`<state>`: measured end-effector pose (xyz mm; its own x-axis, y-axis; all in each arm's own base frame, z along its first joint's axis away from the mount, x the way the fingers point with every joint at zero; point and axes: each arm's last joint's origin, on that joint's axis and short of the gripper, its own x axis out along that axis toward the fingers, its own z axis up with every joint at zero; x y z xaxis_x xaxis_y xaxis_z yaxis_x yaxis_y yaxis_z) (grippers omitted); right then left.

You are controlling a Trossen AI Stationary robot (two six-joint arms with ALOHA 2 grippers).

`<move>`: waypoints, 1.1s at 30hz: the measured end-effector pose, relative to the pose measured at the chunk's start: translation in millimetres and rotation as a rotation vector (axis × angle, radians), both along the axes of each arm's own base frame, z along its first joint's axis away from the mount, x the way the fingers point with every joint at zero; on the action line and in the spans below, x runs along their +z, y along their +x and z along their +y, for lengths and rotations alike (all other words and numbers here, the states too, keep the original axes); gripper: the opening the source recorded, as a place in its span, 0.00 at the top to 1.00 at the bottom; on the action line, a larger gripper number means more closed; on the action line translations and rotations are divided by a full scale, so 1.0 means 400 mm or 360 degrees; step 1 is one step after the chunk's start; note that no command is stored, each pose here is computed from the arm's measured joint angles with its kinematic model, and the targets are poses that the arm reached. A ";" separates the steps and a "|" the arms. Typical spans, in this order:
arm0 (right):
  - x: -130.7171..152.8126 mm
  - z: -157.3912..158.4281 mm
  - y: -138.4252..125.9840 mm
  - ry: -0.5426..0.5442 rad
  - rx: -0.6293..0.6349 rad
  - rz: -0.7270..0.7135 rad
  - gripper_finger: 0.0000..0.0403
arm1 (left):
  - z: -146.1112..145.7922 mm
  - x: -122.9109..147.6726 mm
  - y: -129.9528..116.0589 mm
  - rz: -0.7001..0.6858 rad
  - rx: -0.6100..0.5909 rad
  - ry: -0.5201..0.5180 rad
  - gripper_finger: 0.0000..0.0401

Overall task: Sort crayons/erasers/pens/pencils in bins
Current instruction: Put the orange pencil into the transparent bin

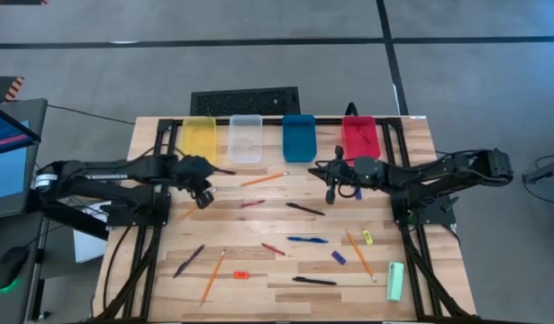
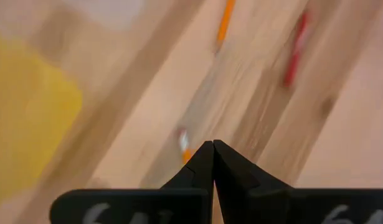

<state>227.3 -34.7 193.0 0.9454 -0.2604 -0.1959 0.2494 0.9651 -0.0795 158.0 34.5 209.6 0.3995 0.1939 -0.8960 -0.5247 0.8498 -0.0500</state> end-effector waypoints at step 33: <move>-0.007 0.003 -0.001 0.0010 0.0009 0.0046 0.99 | 0.087 -0.197 0.073 0.0533 0.0017 -0.0332 0.75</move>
